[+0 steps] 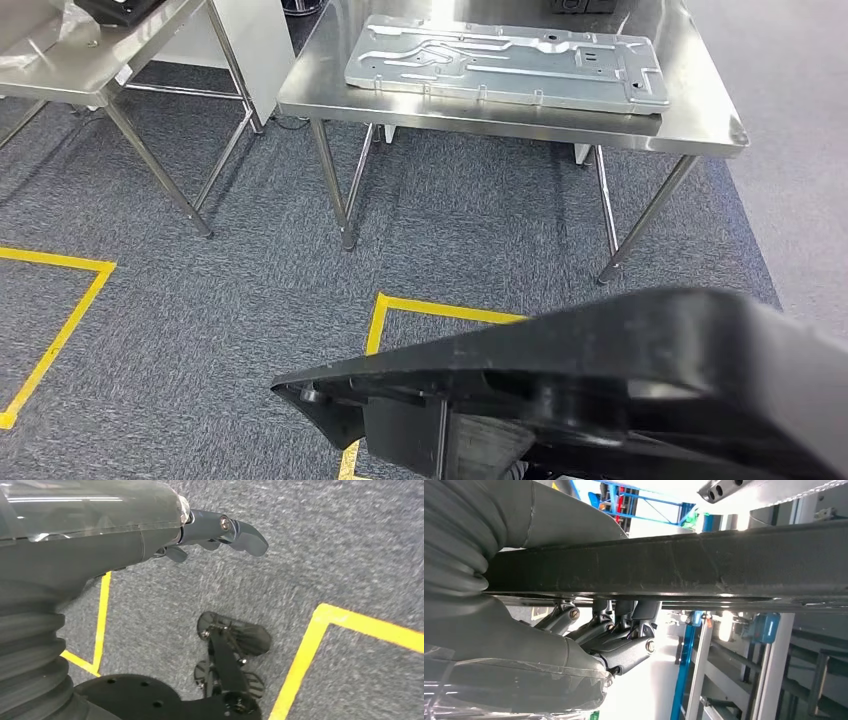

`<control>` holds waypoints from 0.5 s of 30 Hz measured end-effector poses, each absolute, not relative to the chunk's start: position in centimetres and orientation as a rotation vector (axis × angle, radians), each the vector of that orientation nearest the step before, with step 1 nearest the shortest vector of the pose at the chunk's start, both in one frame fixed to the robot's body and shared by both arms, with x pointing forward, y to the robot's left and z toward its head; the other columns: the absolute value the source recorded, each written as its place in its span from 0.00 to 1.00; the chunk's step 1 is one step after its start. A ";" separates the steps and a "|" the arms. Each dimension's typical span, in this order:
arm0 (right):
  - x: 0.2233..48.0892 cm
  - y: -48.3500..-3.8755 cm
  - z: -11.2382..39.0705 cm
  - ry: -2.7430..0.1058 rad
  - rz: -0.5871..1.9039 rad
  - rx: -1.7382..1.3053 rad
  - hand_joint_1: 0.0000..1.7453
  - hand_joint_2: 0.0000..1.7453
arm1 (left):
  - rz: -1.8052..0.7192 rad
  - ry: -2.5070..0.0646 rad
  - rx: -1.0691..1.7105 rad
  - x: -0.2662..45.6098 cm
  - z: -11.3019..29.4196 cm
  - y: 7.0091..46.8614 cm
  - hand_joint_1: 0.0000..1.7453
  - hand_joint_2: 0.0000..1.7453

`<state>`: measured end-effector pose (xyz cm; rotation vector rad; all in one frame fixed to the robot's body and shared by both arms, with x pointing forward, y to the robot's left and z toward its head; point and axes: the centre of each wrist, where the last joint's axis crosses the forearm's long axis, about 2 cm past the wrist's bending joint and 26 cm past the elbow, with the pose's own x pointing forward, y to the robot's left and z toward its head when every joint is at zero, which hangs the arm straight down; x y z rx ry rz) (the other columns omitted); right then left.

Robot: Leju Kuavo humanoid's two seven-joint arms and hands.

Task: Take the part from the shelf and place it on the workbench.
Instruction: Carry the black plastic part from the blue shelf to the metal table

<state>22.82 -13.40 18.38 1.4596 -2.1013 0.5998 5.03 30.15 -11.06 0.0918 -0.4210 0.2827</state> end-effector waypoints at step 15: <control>22.9 -13.4 18.5 -2.103 0.614 1.464 1.00 1.00 | 0.277 -0.432 0.065 5.2 -11.0 30.1 0.00 1.00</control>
